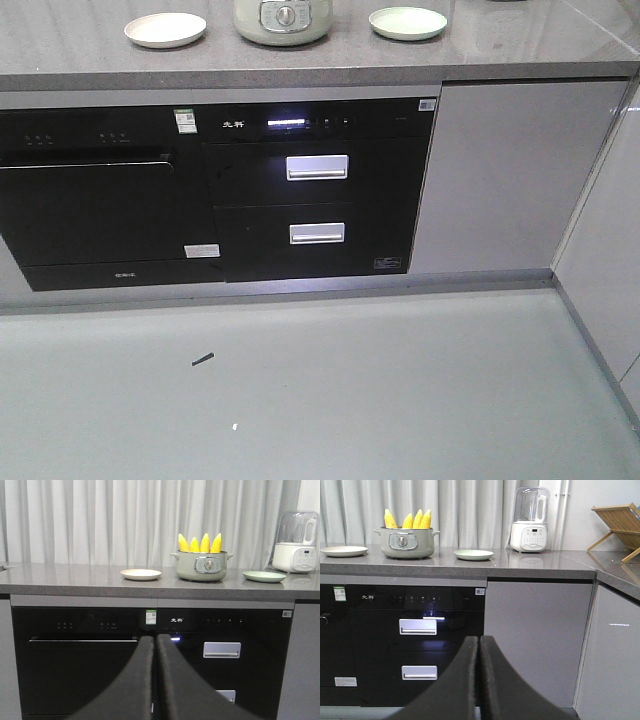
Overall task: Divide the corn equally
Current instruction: 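Drive the base forward toward the counter with the corn pot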
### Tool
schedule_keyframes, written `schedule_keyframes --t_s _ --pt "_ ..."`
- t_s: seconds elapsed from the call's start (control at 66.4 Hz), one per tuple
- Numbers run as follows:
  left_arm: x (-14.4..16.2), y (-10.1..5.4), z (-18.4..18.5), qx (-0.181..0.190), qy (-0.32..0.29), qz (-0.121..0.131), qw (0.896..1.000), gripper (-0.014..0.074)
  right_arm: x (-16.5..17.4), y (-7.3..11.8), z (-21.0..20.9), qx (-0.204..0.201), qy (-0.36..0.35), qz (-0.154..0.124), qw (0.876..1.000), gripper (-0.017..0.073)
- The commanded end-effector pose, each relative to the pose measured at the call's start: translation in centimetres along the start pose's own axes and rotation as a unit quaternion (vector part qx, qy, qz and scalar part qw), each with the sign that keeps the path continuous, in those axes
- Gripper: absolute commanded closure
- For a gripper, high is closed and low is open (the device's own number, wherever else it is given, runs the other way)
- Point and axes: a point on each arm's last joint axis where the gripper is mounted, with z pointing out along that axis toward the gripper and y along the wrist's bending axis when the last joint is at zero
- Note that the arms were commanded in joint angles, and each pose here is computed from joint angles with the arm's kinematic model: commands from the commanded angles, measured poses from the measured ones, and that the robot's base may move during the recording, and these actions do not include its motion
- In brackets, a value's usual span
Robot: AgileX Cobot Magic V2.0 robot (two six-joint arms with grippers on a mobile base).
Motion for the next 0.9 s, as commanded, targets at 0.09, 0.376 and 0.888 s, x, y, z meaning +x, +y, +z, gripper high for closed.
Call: schedule_keyframes --t_s 0.09,0.376,0.888 --pt "-1.34 -0.06 -0.22 0.002 -0.054 -0.007 0.999 0.0600 -0.45 -0.04 -0.04 0.004 -0.037 -0.006 0.999 0.0568" --pt "-1.34 -0.06 -0.22 0.002 -0.054 -0.007 0.999 0.0600 -0.45 -0.04 -0.04 0.004 -0.037 -0.006 0.999 0.0568" --pt "-1.34 -0.06 -0.22 0.002 -0.054 -0.007 0.999 0.0600 -0.45 -0.04 -0.04 0.004 -0.037 -0.006 0.999 0.0568"
